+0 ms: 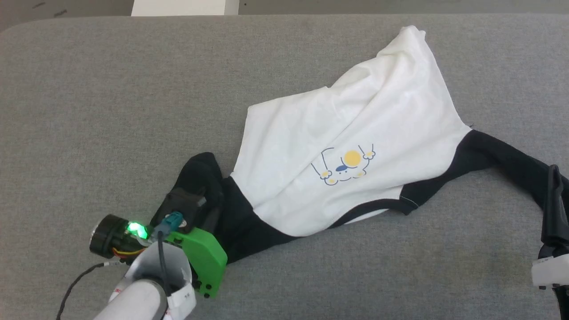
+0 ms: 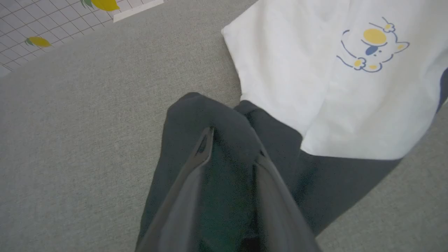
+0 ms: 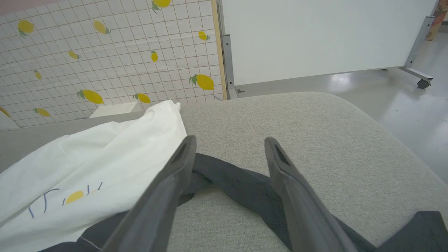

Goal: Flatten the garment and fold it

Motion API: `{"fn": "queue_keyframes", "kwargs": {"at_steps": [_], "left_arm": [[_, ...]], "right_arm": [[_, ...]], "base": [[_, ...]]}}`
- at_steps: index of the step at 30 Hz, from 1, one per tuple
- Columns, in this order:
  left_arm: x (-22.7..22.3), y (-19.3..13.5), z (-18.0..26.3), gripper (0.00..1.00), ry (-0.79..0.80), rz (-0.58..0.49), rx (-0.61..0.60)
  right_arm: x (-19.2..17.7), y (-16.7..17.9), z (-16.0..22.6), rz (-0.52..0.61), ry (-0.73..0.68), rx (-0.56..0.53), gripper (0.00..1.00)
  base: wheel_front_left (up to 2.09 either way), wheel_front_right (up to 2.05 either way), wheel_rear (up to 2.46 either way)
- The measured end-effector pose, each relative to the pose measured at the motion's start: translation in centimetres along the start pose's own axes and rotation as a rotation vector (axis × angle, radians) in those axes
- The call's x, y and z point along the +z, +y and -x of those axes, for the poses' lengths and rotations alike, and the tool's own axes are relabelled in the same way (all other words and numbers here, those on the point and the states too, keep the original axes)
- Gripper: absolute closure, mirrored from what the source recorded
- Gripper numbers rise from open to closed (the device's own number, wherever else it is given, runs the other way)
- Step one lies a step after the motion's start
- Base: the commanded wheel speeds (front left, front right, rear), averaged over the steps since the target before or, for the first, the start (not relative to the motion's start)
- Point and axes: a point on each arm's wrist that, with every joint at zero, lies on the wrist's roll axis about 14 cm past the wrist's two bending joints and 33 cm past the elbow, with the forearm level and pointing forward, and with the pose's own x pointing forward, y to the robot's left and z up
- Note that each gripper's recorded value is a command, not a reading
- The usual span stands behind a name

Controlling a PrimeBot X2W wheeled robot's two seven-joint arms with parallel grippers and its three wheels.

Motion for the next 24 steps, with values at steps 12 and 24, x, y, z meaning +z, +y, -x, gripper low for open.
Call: {"fn": "queue_keyframes", "kwargs": {"at_steps": [12, 24], "left_arm": [[4.3, 9.6, 3.0, 1.00, -0.244, 0.137, 0.402], [-0.6, 15.0, 4.7, 0.00, -0.261, 0.292, 0.676]], "right_arm": [[0.4, 0.7, -0.2, -0.003, -0.008, 0.021, 0.00], [0.0, 1.7, -0.8, -0.003, 0.011, 0.049, 0.00]], "base": [[0.00, 0.00, 0.00], [0.00, 0.00, 0.00]]}}
